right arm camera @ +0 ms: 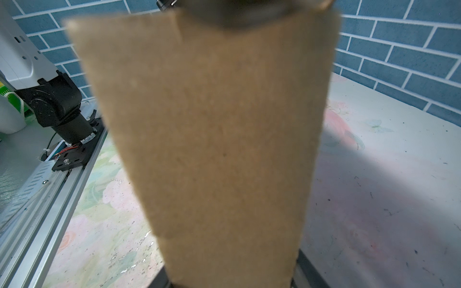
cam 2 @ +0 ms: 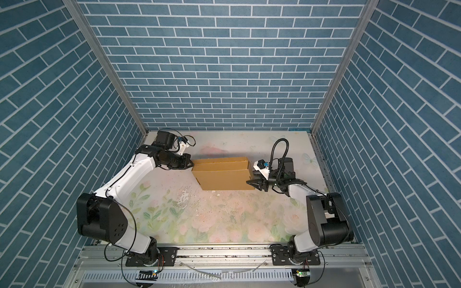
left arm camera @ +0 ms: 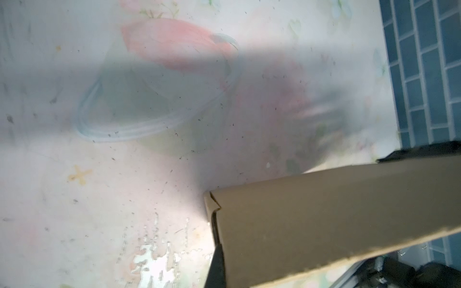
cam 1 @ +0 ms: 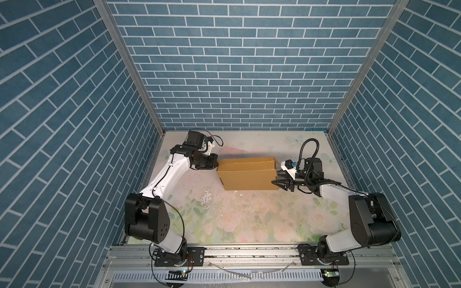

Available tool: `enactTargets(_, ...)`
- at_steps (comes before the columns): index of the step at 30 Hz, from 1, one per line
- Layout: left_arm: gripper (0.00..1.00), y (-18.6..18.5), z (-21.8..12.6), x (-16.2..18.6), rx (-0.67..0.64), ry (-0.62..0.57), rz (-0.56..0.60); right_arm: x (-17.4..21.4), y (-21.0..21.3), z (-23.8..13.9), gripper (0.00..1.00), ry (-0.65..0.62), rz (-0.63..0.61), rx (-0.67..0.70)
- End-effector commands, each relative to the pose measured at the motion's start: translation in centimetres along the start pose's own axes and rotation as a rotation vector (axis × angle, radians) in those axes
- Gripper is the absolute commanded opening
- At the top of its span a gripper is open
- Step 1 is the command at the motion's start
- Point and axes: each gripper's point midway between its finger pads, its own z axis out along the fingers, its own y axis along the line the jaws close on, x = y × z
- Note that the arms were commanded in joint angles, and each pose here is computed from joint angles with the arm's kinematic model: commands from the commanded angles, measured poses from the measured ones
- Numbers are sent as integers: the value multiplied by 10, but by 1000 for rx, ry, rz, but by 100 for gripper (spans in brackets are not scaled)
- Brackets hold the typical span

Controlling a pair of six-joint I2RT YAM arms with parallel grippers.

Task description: Fold the paper box

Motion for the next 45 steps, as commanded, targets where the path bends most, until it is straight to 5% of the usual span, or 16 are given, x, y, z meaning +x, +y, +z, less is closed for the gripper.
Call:
enactTargets(1,0,-3,-2,3,1,-13,6,-8,-1,1,54,-4,-61,-7)
enactTargets(18,0,4,-15,-6,-79,-36,34,-12,1,-1,65,-6,-73,7)
enactTargets(37,0,11,-29,-10,-154,-62,38,-17,2,-7,66,-3,-100,44)
enactTargets(45,0,12,-23,-12,-152,-61,24,-16,-13,-21,62,41,-88,170)
